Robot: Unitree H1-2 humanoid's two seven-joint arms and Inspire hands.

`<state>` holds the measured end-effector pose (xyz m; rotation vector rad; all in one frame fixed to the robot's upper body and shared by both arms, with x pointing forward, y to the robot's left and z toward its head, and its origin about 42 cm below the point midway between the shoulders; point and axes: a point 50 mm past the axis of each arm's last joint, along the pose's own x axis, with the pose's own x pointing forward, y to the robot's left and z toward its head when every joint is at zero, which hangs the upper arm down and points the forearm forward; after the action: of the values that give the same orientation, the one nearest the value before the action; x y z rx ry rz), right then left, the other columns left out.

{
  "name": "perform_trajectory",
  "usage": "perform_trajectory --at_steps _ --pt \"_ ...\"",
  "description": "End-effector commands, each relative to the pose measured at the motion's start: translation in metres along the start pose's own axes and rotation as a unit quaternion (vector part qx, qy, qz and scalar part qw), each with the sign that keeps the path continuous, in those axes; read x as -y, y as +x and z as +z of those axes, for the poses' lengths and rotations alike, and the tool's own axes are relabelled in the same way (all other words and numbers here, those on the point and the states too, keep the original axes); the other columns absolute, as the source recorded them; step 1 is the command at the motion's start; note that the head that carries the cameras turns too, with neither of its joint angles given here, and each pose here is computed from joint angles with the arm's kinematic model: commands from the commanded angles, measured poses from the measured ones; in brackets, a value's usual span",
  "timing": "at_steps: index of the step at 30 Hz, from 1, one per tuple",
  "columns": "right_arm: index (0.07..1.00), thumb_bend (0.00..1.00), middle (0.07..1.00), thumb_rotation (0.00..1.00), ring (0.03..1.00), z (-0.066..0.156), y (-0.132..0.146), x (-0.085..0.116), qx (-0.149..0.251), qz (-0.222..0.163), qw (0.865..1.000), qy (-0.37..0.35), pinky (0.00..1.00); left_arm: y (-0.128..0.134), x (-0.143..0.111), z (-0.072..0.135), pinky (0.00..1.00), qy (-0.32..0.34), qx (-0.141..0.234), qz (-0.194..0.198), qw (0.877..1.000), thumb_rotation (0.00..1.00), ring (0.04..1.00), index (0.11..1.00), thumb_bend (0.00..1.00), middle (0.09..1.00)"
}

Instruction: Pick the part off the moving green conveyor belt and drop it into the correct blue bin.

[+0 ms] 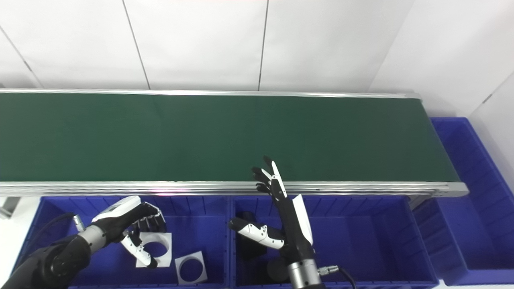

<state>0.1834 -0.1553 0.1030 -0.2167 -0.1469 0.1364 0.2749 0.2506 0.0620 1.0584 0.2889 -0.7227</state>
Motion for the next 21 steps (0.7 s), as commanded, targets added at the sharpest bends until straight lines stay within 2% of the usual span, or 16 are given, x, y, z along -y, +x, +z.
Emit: perform_trajectory --at_steps 1,4,6,8,13,15,16,17,19,21 --pt "0.993 0.86 0.881 0.60 0.863 0.013 0.004 0.000 0.021 -0.014 1.000 0.005 0.79 0.000 -0.019 0.002 0.36 0.026 -0.005 0.027 0.999 0.00 0.379 0.552 0.49 0.476" --pt "0.994 0.86 0.881 0.60 0.863 0.013 0.004 0.001 0.021 -0.015 1.000 0.001 0.79 0.000 -0.019 0.004 0.46 0.031 -0.018 0.013 0.999 0.00 0.400 0.552 0.49 0.501" --pt "0.995 0.86 0.883 0.60 0.863 0.012 0.004 0.002 0.021 -0.015 1.000 0.002 0.79 0.000 -0.018 0.007 0.59 0.037 -0.031 0.009 0.999 0.10 0.658 0.747 0.54 0.729" --pt "0.995 0.87 0.883 0.61 0.864 0.011 0.004 0.002 0.020 -0.015 1.000 0.003 0.79 -0.001 -0.018 0.010 0.66 0.043 -0.040 0.005 0.998 0.19 0.772 0.836 0.57 0.833" --pt "0.992 0.87 0.882 0.61 0.863 0.009 0.004 0.003 0.019 -0.014 1.000 0.004 0.79 -0.001 -0.019 0.014 0.73 0.035 -0.040 -0.016 0.998 0.26 0.878 0.927 0.62 0.938" --pt "0.992 0.87 0.882 0.61 0.864 0.008 0.004 0.003 0.018 -0.014 1.000 0.004 0.79 -0.002 -0.019 0.014 0.76 0.030 -0.034 -0.020 0.999 0.32 0.909 0.949 0.66 0.967" --pt "0.991 0.87 0.881 0.61 0.862 0.008 0.004 0.003 0.018 -0.014 1.000 0.004 0.79 -0.003 -0.020 0.014 0.77 0.017 -0.025 -0.025 0.999 0.38 0.905 0.941 0.70 0.964" --pt "0.991 0.87 0.881 0.61 0.861 0.008 0.004 0.003 0.018 -0.013 1.000 0.004 0.79 -0.003 -0.020 0.014 0.78 -0.007 -0.009 -0.030 0.999 0.37 0.913 0.940 0.70 0.969" --pt "0.989 0.87 0.881 0.61 0.860 0.006 0.003 0.003 0.018 -0.013 1.000 0.003 0.79 -0.007 -0.020 0.015 0.75 -0.078 0.049 -0.038 0.995 0.33 0.888 0.916 0.70 0.947" --pt "0.987 0.87 0.877 0.62 0.855 0.005 0.001 0.003 0.016 -0.013 1.000 0.002 0.79 -0.014 -0.018 0.019 0.73 -0.138 0.106 -0.025 0.984 0.36 0.847 0.879 0.74 0.905"
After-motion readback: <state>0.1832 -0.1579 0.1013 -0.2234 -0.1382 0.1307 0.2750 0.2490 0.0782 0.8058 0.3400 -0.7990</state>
